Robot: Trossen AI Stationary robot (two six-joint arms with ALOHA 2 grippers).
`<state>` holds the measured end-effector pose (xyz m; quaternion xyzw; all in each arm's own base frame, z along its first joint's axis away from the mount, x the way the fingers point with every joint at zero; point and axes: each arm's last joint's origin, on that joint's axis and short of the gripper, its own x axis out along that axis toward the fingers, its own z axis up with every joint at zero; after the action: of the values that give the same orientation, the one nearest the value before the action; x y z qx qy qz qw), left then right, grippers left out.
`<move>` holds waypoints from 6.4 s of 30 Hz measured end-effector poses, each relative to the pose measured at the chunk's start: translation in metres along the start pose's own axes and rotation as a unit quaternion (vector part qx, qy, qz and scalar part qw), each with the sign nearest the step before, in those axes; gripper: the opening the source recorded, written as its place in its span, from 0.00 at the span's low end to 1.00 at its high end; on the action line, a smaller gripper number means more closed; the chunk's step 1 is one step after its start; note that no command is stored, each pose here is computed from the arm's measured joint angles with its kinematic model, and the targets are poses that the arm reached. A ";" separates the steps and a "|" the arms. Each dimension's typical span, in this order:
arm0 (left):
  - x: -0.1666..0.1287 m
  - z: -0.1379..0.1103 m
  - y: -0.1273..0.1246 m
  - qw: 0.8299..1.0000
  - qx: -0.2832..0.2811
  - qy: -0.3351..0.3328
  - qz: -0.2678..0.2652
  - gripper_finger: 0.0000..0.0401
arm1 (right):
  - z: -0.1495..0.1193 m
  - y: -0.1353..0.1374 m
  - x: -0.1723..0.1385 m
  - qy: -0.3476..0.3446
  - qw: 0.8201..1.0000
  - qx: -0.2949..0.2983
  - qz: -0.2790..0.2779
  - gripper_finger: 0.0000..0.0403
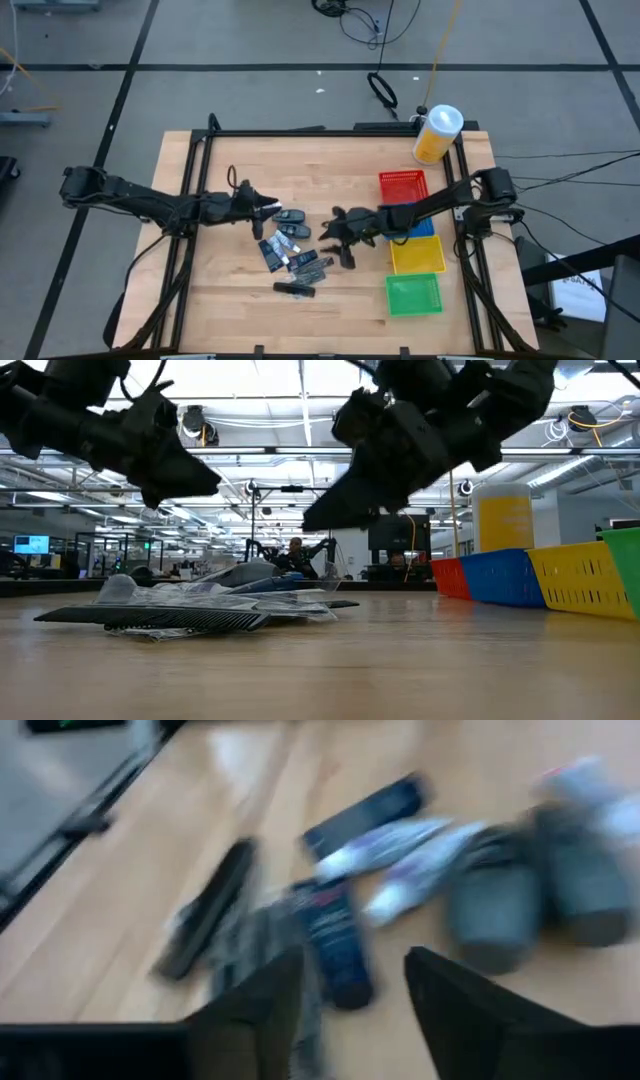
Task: Pick & Place Travel size toiletries
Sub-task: Put the black shaving cream into the yellow bin, then put the black comb into the green bin
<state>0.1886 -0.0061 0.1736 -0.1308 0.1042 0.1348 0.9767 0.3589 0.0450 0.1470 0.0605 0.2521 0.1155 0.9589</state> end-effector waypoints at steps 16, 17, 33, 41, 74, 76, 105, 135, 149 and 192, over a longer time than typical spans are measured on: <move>0.020 -0.030 -0.021 0.999 -0.002 0.032 -0.038 0.32 | -0.020 0.000 0.057 0.036 0.998 -0.034 -0.028 0.60; 0.020 -0.031 -0.021 0.999 -0.003 0.035 -0.034 0.32 | -0.019 0.000 0.057 0.035 0.998 -0.040 -0.028 0.59; 0.027 -0.041 -0.022 0.999 -0.012 0.032 -0.014 0.32 | -0.003 -0.002 0.038 0.059 0.997 -0.035 -0.036 0.28; 0.026 -0.042 -0.025 0.999 -0.013 0.033 -0.021 0.32 | 0.038 0.034 -0.056 0.170 0.983 -0.001 -0.066 0.28; 0.026 -0.042 -0.026 0.999 -0.008 0.028 -0.018 0.32 | -0.074 0.062 -0.184 0.367 0.895 0.203 -0.150 0.41; 0.026 -0.042 -0.026 0.999 -0.008 0.028 -0.018 0.32 | -0.073 0.060 -0.184 0.367 0.894 0.206 -0.154 0.47; 0.025 -0.027 -0.072 0.986 0.051 0.036 -0.153 0.32 | -0.003 0.046 -0.069 0.024 0.990 0.126 -0.059 0.45; 0.110 -0.080 -0.094 0.926 0.061 0.314 -0.201 0.03 | -0.040 -0.015 0.007 0.119 0.927 0.346 0.082 0.58; 0.098 -0.043 -0.097 0.935 0.052 0.273 -0.220 0.00 | -0.042 -0.017 0.006 0.122 0.930 0.343 0.061 0.52; 0.105 -0.034 -0.080 0.977 -0.024 0.210 -0.035 0.00 | -0.053 -0.024 0.003 0.163 0.923 0.348 0.013 0.55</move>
<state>0.3051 -0.0657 0.1347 -0.1829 0.2991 0.0727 0.9337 0.3393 0.0255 0.0953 0.3740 0.4286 0.0416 0.8214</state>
